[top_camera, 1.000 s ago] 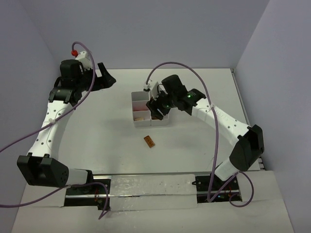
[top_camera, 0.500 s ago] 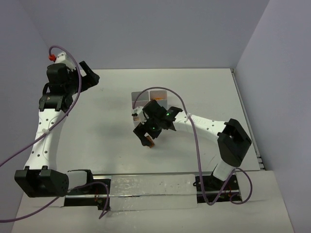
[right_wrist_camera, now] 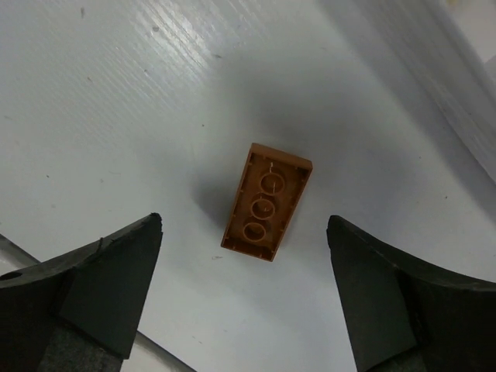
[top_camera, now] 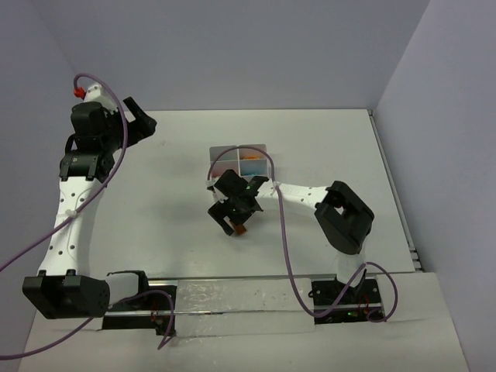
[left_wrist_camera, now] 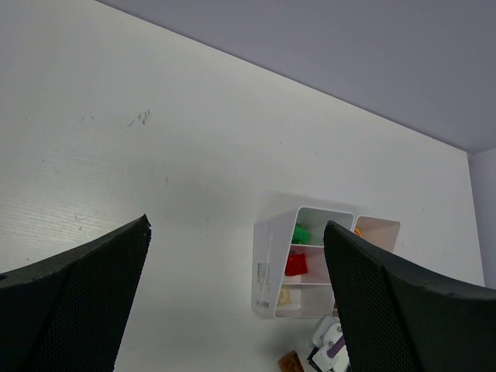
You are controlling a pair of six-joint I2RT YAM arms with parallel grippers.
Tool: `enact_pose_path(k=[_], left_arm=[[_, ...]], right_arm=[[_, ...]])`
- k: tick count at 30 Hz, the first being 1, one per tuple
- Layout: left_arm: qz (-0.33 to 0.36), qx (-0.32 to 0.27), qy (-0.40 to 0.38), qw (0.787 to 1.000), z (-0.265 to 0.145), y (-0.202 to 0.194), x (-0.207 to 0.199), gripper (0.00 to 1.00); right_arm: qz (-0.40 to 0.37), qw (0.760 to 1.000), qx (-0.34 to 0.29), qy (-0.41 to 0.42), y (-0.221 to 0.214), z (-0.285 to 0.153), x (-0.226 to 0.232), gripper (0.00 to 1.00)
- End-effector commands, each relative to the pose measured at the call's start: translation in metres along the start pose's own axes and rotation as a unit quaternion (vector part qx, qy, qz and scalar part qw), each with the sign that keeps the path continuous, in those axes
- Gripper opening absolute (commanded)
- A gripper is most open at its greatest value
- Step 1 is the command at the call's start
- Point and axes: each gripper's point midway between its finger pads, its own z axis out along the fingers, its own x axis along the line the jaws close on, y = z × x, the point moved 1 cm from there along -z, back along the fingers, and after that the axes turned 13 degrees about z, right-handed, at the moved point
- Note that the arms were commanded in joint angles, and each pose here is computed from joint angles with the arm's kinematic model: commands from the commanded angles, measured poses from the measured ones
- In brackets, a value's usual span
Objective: Sort the legos into containers by color
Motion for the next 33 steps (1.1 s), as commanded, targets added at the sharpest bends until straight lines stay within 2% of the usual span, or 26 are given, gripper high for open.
enact_pose_path(k=[1,2,4,19,26,33], left_arm=[[-0.01,-0.023,-0.008,1.0,-0.007,0.01,-0.003,0.99],[-0.011,-0.023,-0.007,1.0,-0.007,0.01,-0.003,0.99],[-0.011,-0.023,-0.009,1.0,-0.006,0.009,-0.003,0.99],[-0.009,-0.024,-0.015,1.0,-0.006,0.009,-0.005,0.99],[-0.007,-0.022,-0.018,1.0,-0.006,0.006,-0.005,0.99],[0.001,-0.024,-0.018,1.0,-0.008,0.006,-0.005,0.99]], right_arm=[[0.018,0.999,-0.028,0.005,0.022,0.001,0.006,0.86],[0.018,0.999,-0.028,0.006,0.022,0.002,0.006,0.81],[0.017,1.0,-0.024,0.006,0.022,0.006,0.007,0.77],[0.017,0.999,-0.028,-0.014,0.023,0.023,-0.006,0.73],[0.009,0.999,-0.03,-0.015,0.03,0.024,-0.004,0.49],[-0.005,1.0,-0.018,-0.004,0.028,0.023,0.0,0.33]])
